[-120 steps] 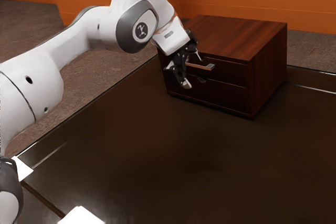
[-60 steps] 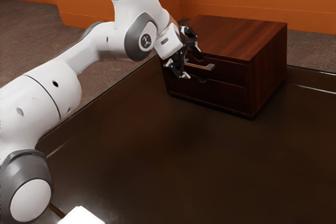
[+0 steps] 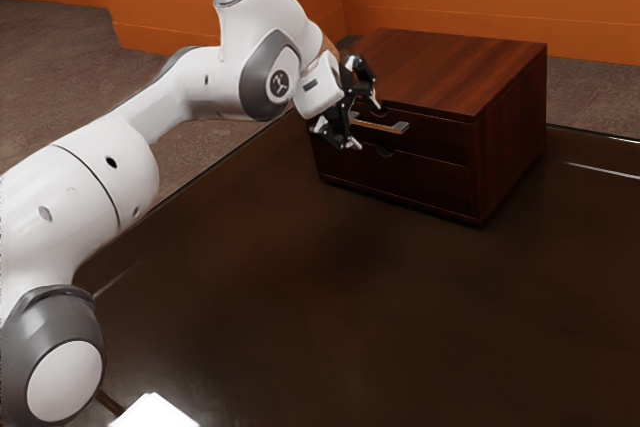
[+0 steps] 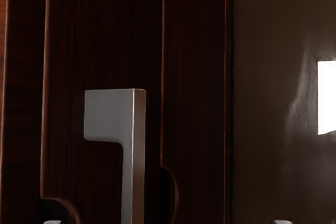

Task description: Pull the drawer handle with one arm to open the drawer

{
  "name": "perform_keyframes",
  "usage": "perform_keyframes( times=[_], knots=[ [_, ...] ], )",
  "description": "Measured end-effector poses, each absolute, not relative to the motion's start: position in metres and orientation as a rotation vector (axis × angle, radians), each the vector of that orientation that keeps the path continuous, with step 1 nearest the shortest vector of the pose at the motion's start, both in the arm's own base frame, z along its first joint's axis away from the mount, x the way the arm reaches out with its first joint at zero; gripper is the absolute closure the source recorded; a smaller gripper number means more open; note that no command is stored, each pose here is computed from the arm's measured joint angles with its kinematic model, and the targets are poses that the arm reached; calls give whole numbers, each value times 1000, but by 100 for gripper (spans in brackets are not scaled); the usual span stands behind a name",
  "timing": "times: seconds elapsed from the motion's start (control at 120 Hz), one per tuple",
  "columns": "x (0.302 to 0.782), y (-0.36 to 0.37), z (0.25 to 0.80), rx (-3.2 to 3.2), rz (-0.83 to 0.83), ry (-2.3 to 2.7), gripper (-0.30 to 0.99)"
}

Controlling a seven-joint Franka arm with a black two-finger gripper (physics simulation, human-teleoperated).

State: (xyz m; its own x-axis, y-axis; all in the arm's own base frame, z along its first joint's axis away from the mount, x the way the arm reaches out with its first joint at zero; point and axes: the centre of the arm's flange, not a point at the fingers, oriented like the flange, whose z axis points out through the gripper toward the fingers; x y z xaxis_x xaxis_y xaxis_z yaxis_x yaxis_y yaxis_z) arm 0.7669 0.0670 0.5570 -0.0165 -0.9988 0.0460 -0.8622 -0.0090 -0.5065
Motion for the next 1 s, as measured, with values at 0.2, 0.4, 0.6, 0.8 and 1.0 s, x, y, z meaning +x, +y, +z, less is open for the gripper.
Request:
perform_keyframes(
  times=[0.2, 0.4, 0.6, 0.8, 1.0],
  knots=[
    [770, 71, 543, -1932, -554, 1968, 24],
    [771, 70, 537, -1921, -549, 1985, 25],
    [772, 69, 535, -1913, -544, 1998, 30],
    [768, 68, 540, -1917, -539, 2007, 40],
    [756, 70, 537, -1965, -506, 2022, 41]
  ],
)
